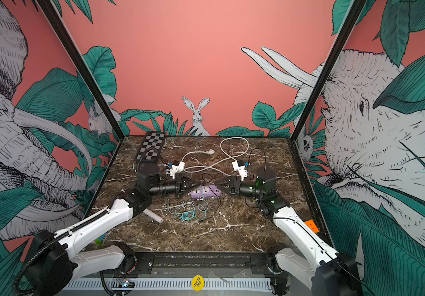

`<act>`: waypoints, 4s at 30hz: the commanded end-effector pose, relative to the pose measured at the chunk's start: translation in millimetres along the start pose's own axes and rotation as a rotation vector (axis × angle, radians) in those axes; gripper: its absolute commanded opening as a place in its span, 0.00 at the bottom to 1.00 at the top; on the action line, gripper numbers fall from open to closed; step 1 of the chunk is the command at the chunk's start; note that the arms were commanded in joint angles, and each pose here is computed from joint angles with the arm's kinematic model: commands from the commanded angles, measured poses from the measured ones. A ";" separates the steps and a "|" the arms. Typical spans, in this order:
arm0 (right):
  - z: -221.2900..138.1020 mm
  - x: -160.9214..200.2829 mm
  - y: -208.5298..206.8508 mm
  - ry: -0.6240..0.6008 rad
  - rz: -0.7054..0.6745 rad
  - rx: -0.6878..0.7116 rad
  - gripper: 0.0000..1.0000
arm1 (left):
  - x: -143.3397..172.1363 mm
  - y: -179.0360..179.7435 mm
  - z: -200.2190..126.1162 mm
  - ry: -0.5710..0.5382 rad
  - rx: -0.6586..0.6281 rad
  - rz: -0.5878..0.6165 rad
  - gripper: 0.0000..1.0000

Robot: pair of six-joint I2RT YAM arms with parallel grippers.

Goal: Charge the electric toothbrush
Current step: Pick up the charging cable from the center of the board.

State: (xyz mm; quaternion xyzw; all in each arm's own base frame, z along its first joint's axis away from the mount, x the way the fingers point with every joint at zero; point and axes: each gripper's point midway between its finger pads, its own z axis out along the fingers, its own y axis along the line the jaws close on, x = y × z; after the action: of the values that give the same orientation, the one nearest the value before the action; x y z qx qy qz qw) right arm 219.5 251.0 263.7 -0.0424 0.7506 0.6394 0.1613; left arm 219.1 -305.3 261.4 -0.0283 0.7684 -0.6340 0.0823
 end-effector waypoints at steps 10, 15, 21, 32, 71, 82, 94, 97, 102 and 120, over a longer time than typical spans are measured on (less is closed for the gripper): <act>34.3 12.3 11.1 0.038 -0.080 -0.105 0.40 | 6.5 -8.5 0.8 0.044 0.066 0.015 0.00; 36.6 7.2 10.5 0.025 -0.106 -0.104 0.40 | 11.0 -14.0 -3.0 0.051 0.094 0.038 0.00; 41.7 -0.5 16.4 0.026 -0.108 -0.135 0.38 | 15.2 -14.2 -5.0 0.063 0.104 0.048 0.00; 38.1 -0.3 30.0 0.043 -0.146 -0.187 0.19 | 24.3 -10.8 -9.3 0.087 0.104 0.053 0.00; 29.9 21.5 50.3 0.144 -0.186 -0.261 0.10 | 18.8 -15.0 -5.1 0.088 0.095 0.073 0.00; 30.1 25.8 56.1 0.157 -0.202 -0.275 0.10 | 16.8 -13.0 -2.7 0.088 0.091 0.064 0.00; 28.9 30.8 59.4 0.165 -0.222 -0.280 0.00 | 13.8 -10.9 0.6 0.089 0.086 0.057 0.00; 27.6 31.4 60.5 0.160 -0.229 -0.283 0.00 | 12.7 -9.6 1.4 0.088 0.083 0.054 0.00; 29.4 27.3 46.1 0.132 -0.214 -0.206 0.00 | 12.4 -12.5 1.3 0.087 0.087 0.064 0.44; -89.3 -71.8 -75.5 -0.329 -0.124 0.502 0.00 | 17.9 -25.2 -48.5 0.006 -0.173 0.377 0.94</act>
State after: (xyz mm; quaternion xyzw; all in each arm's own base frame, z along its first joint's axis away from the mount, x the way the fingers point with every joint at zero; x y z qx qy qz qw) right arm 293.9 170.7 246.0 0.0469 0.8064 0.5065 0.3016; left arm 193.9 -275.5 323.5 0.1108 0.7796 -0.5834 0.1992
